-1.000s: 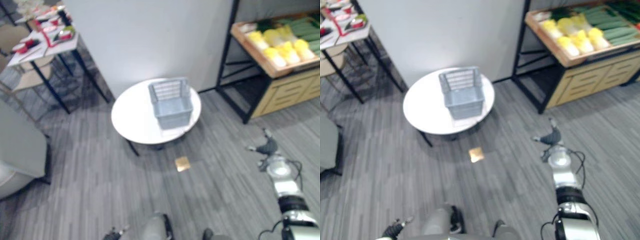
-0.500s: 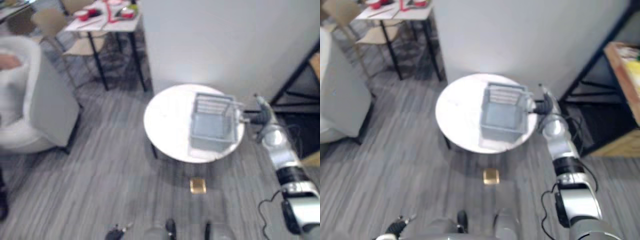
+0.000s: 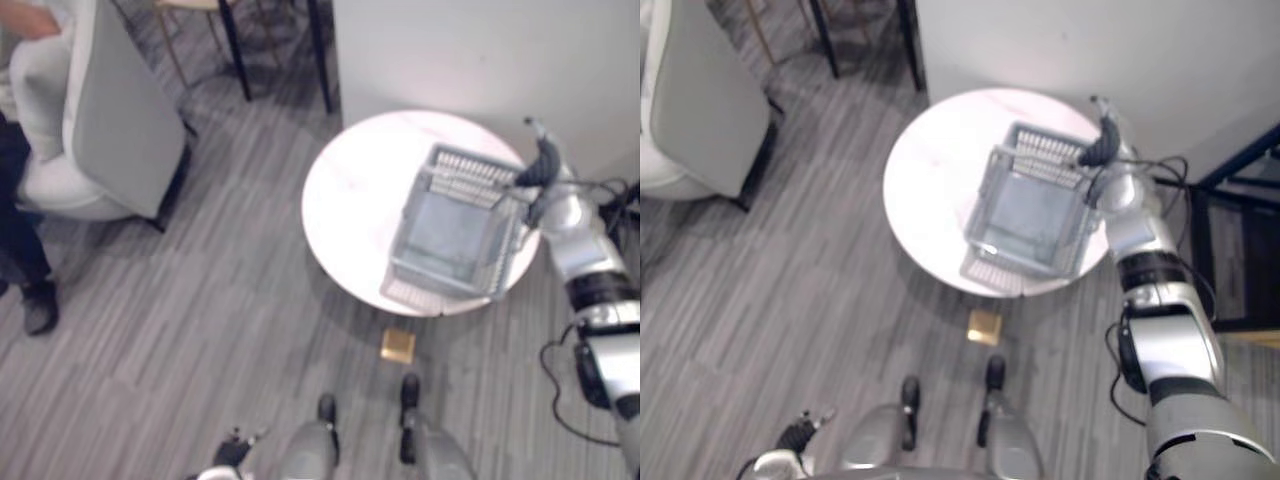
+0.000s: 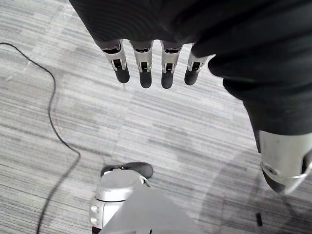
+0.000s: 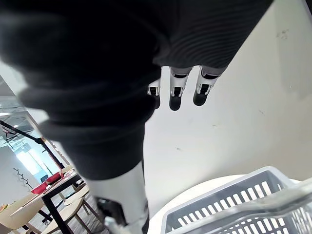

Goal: Pick vegetable in the basket

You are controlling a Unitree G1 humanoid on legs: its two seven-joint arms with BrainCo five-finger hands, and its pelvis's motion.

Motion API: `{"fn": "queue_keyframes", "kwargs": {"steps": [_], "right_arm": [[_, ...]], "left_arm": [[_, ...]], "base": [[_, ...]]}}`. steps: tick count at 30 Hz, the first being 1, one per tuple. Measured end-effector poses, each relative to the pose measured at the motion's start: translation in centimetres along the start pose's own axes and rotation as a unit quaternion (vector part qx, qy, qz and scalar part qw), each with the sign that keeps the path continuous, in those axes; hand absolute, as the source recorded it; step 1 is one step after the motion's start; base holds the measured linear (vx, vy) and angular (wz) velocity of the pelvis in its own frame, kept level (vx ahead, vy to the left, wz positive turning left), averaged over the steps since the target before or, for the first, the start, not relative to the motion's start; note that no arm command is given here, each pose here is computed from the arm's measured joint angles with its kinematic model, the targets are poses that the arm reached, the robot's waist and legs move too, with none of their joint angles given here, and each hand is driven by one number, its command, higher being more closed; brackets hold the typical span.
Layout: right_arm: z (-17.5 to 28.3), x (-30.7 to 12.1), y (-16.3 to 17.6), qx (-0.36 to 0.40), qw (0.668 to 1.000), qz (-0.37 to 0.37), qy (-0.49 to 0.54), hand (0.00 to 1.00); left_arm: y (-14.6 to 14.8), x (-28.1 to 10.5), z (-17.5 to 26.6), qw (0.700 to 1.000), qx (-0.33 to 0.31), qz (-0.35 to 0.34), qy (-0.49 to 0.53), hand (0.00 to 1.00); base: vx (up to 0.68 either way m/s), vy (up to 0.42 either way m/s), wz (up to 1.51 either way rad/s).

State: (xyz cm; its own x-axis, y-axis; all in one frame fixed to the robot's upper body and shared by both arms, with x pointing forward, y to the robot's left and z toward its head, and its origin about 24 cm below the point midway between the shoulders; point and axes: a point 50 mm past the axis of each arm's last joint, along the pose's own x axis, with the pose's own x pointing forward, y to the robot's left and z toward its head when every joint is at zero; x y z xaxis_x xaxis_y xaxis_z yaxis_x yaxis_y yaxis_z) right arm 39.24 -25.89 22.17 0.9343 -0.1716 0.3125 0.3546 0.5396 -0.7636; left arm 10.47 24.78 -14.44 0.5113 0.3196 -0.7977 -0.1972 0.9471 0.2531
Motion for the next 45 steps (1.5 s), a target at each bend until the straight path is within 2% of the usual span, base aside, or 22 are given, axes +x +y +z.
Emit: {"fn": "queue_keyframes", "kwargs": {"steps": [11,12,15,21,26,28,31,33,36,39,42,45], "right_arm": [[1.3,2.3,-3.9,-0.002,0.998,-0.054,0.022,0.0],[1.1,2.3,-4.0,-0.004,0.998,-0.06,0.027,1.0],[1.5,2.5,-4.8,-0.003,0.997,-0.079,0.022,1.0],[0.8,2.4,-5.2,-0.003,0.996,-0.084,0.033,1.0],[-1.3,1.5,-5.1,0.034,0.993,-0.096,0.057,1.0],[-4.5,-0.8,-3.8,0.069,0.989,-0.102,0.084,1.0],[-7.7,-4.6,0.7,0.121,0.982,-0.072,0.123,1.0],[-10.6,-9.6,5.7,0.154,0.971,-0.018,0.18,1.0],[-12.8,-15.8,10.2,0.188,0.95,0.039,0.246,1.0],[-14.7,-20.9,12.8,0.193,0.926,0.08,0.315,1.0],[-15.3,-22.2,13.4,0.186,0.918,0.101,0.334,1.0],[-17.4,-24.3,13.6,0.177,0.895,0.107,0.394,1.0]], "left_arm": [[-1.5,0.6,3.2,0.998,0.006,-0.013,-0.053,0.0],[-1.6,0.6,3.4,0.998,0.007,-0.014,-0.057,0.0],[-1.8,0.8,4.1,0.998,-0.006,-0.017,-0.063,0.0],[-2.6,0.8,4.5,0.997,0.009,-0.032,-0.07,0.0],[-3.2,0.7,4.8,0.996,0.021,-0.043,-0.076,0.0],[-3.7,0.7,5.1,0.995,0.032,-0.052,-0.081,0.0],[-3.8,0.7,5.1,0.994,0.045,-0.055,-0.08,0.0],[-3.1,0.9,5.6,0.993,0.066,-0.048,-0.083,0.0],[-3.0,1.0,6.4,0.992,0.067,-0.05,-0.094,0.0],[-2.2,1.0,6.6,0.991,0.084,-0.047,-0.098,0.0],[-1.1,1.0,5.4,0.993,0.083,-0.037,-0.079,0.0],[-0.7,1.0,5.2,0.993,0.083,-0.035,-0.074,0.0]], "base": [[-0.04,0.025,0.14],[-0.06,0.029,0.07],[-0.04,0.008,0.06],[-0.01,-0.025,0.02],[0.0,-0.039,-0.03],[0.01,-0.008,-0.11],[0.03,-0.008,-0.35],[0.06,0.009,-0.86],[0.06,0.013,-1.18],[0.11,0.04,-1.7],[0.11,-0.005,-1.79],[0.18,-0.1,-1.57]]}}
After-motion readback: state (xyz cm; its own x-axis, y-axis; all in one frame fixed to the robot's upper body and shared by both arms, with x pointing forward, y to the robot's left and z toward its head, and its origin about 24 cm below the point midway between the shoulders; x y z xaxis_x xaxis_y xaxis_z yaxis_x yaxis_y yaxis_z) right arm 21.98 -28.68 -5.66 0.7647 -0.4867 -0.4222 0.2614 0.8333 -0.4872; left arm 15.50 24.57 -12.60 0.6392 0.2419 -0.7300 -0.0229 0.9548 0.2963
